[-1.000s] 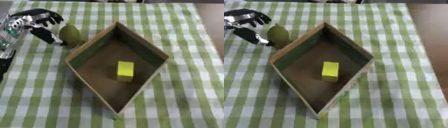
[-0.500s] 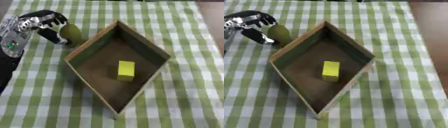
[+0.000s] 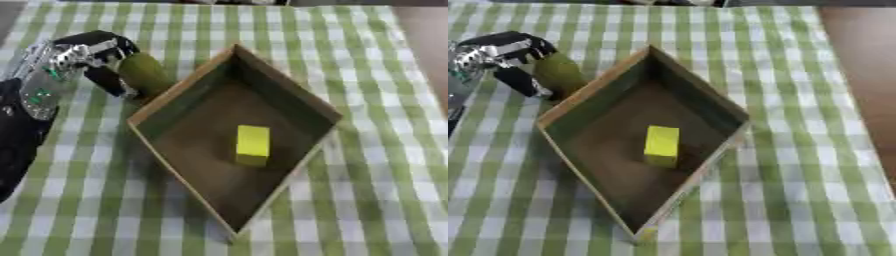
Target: Pick up objects on the table and place them in the box.
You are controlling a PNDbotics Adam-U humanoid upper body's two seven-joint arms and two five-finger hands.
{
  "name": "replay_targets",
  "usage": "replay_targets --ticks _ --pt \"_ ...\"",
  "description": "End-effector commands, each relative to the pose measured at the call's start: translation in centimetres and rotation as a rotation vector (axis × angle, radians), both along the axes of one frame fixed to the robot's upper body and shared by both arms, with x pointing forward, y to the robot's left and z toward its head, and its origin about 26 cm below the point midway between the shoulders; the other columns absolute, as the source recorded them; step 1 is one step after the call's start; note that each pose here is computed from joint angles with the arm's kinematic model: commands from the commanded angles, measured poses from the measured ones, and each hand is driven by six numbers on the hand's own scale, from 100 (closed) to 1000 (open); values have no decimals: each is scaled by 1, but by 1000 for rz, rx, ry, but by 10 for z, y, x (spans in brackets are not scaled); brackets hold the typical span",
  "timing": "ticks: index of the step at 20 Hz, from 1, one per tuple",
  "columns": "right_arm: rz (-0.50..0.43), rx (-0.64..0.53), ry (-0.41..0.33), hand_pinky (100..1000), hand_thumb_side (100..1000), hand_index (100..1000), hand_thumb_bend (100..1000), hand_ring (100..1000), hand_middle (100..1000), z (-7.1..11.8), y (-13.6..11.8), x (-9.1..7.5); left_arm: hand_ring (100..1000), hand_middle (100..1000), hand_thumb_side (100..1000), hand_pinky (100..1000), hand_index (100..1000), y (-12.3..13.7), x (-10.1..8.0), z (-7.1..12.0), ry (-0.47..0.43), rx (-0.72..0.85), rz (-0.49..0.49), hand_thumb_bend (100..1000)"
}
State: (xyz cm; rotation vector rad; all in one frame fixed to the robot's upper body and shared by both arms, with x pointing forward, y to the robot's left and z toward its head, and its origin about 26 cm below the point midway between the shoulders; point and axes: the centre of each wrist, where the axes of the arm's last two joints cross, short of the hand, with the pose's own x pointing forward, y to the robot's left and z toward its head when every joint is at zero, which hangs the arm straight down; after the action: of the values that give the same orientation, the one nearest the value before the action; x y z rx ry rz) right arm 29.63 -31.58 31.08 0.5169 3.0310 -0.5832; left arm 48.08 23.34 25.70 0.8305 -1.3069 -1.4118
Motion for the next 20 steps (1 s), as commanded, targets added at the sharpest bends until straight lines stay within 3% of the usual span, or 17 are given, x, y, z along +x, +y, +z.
replay_targets --ticks 1,3,7,8,12,20 --pt "-1 -8 -25 905 470 831 100 679 606 8 0 -5 770 681 199 759 859 2 0 11 -52 -5 7 436" --pt "-3 -5 -20 905 470 831 100 683 606 8 0 -4 739 648 173 735 838 0 -1 14 -68 -19 -7 369" --pt "-11 0 -14 905 470 831 100 685 605 7 -1 -5 647 596 100 643 778 -3 -6 22 -99 -51 -35 122" --pt "-14 2 -13 906 470 831 100 686 604 6 -2 -5 632 595 100 628 773 -4 -7 24 -106 -60 -38 100" --pt "-26 5 -4 906 470 831 100 688 602 4 -3 -5 610 597 104 606 774 -6 -17 41 -159 -97 -62 100" --pt "-32 7 -3 904 470 831 100 682 605 5 -4 -5 580 598 143 586 768 -27 -57 88 -336 -60 -183 100"
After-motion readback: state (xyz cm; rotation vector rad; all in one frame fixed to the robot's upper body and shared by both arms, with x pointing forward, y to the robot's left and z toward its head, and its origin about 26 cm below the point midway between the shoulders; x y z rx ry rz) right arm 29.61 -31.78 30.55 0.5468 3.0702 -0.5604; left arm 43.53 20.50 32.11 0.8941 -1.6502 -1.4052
